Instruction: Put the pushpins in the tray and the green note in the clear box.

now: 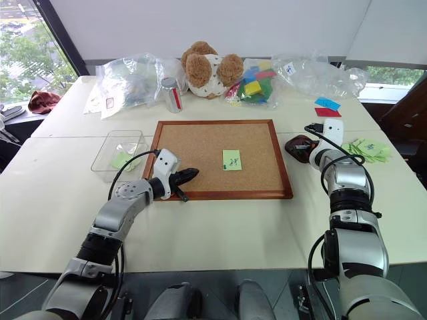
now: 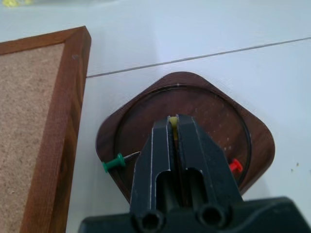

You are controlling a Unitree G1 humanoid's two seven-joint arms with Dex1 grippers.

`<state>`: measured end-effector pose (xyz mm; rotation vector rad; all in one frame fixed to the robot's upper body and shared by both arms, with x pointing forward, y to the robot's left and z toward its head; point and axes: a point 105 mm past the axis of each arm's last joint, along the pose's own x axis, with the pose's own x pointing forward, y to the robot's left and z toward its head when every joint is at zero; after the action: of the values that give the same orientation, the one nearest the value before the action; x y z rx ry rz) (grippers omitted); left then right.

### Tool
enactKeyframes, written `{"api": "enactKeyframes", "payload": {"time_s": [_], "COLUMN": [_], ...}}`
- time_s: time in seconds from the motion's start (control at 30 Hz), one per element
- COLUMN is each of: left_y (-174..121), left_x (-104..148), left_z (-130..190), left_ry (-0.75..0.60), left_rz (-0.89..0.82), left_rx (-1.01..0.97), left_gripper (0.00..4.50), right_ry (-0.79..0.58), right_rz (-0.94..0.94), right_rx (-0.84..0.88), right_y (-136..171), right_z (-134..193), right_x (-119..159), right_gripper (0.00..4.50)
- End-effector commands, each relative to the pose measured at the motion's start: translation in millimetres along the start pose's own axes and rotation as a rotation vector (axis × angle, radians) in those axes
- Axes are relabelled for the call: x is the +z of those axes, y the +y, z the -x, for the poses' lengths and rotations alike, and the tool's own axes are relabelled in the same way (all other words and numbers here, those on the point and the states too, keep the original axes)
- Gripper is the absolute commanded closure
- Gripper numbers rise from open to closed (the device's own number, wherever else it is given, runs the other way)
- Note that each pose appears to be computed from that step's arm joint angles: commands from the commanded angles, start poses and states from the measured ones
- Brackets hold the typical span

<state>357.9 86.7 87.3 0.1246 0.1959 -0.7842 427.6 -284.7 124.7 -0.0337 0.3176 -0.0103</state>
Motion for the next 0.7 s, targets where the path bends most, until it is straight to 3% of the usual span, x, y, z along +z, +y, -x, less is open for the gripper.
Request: {"api": "enactKeyframes", "payload": {"time_s": [0.03, 0.13, 0.37, 0.53, 0.7], "left_y": [-2, -2, -3, -2, -2], "left_x": [-22, -22, -22, -22, -21], "left_z": [3, 3, 3, 2, 2], "left_ry": [0.075, 0.077, 0.078, 0.076, 0.076], "left_rz": [0.027, 0.026, 0.026, 0.024, 0.022], "left_rx": [0.002, -0.001, -0.004, -0.003, -0.005], "left_gripper": [4.5, 4.5, 4.5, 4.5, 4.5], "right_ry": [-0.071, -0.104, -0.163, -0.182, -0.166], "right_rz": [-0.004, 0.017, 0.068, 0.131, 0.19], "right_rx": [0.006, 0.009, 0.082, 0.271, 0.482], "right_y": [1, 1, 18, 64, 124], "right_z": [2, 5, 17, 36, 55], "right_x": [22, 33, 58, 68, 55], "right_gripper": [3.18, 1.75, 1.75, 1.75, 1.75]}}
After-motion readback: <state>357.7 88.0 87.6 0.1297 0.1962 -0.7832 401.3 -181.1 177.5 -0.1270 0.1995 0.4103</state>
